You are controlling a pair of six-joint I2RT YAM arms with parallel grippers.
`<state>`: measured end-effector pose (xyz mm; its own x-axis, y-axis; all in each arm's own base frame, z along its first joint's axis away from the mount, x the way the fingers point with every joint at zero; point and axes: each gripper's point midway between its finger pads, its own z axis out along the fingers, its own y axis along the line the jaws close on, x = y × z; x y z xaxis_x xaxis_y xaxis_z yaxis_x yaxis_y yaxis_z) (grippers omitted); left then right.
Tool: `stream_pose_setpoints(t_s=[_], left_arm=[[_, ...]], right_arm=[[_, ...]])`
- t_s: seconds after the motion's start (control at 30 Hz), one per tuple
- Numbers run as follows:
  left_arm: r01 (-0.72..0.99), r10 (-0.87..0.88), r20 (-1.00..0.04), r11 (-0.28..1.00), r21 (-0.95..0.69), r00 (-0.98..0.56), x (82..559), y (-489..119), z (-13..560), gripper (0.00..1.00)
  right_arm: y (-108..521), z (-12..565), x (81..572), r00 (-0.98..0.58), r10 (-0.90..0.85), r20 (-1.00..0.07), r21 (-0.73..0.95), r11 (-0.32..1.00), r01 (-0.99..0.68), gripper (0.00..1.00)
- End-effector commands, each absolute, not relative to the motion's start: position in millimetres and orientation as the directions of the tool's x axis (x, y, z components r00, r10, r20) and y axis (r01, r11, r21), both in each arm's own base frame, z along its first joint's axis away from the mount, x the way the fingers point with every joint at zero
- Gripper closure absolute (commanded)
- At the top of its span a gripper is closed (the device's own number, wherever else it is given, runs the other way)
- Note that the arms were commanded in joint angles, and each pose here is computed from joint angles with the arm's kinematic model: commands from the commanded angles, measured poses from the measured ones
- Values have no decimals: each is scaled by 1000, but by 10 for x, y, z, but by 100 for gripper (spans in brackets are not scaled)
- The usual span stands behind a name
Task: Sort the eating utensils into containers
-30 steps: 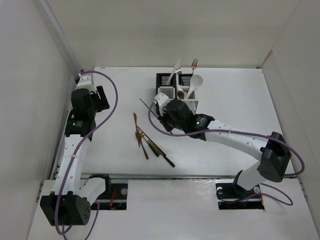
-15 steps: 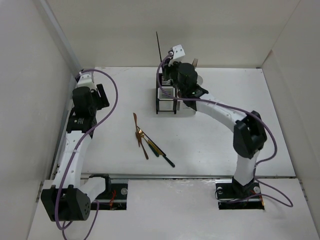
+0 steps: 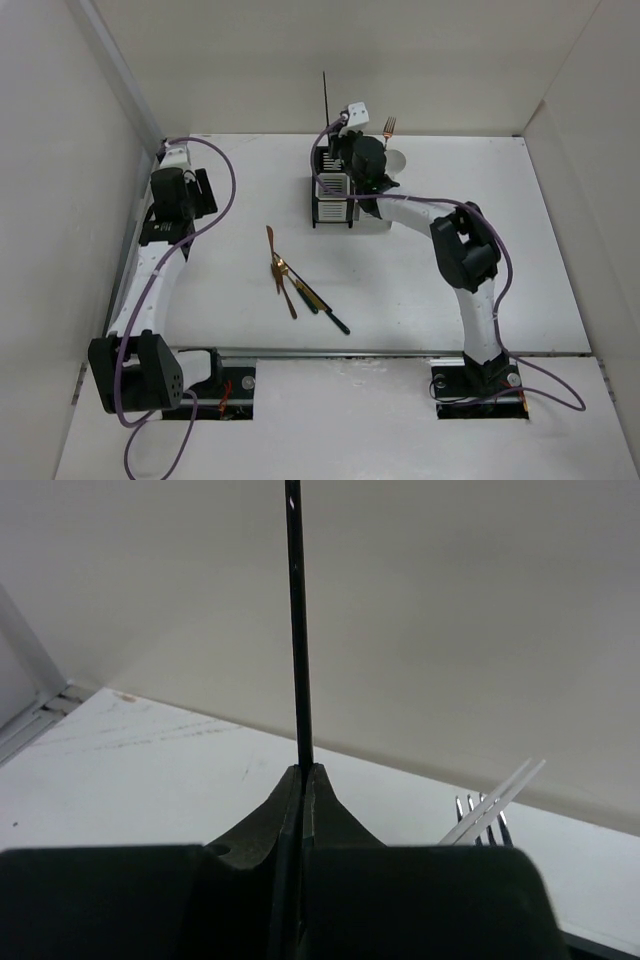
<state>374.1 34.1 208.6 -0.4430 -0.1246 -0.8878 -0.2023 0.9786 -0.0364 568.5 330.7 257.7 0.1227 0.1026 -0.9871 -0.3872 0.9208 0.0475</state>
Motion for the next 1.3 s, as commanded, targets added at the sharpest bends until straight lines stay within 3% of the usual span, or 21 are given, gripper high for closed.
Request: stream_pose_setpoints(t_s=[0.0,0.33,0.7,0.83,0.97,1.03,1.13,1.17,1.2,1.27], left_arm=[[-195,-120,-924,979,-50,-363,3861,368,2342,40],[-195,-120,-924,979,-50,-363,3861,368,2342,40],[-175,-120,-927,983,-59,-357,3878,332,2361,39],[-165,-119,-929,984,-64,-349,3869,312,2394,39],[-157,-129,-936,984,-80,-328,3843,288,2473,39],[-156,-128,-940,984,-82,-317,3827,287,2518,39],[-153,-130,-946,984,-87,-296,3747,233,2623,39],[-157,-137,-950,983,-95,-281,3702,212,2684,39],[-157,-137,-950,983,-95,-280,3671,211,2674,39],[-152,-145,-947,983,-104,-288,3599,171,2650,39]], right_arm=[[3277,2929,5658,235,188,-954,83,916,-393,100],[3245,2529,5680,159,153,-975,91,935,-342,100],[3192,2533,5551,141,141,-980,83,931,-355,55],[3170,2938,5393,214,171,-962,81,923,-376,55],[3229,3415,5113,297,104,-949,-28,913,-407,42],[3447,3546,4848,310,39,-950,-117,875,-470,35],[3794,3495,4385,197,-100,-975,-206,731,-651,20],[3840,3120,4205,74,-209,-975,-196,663,-723,17],[3882,2990,4031,30,-249,-968,-181,612,-770,17],[4024,2606,3588,-54,-348,-936,-140,510,-849,28]])
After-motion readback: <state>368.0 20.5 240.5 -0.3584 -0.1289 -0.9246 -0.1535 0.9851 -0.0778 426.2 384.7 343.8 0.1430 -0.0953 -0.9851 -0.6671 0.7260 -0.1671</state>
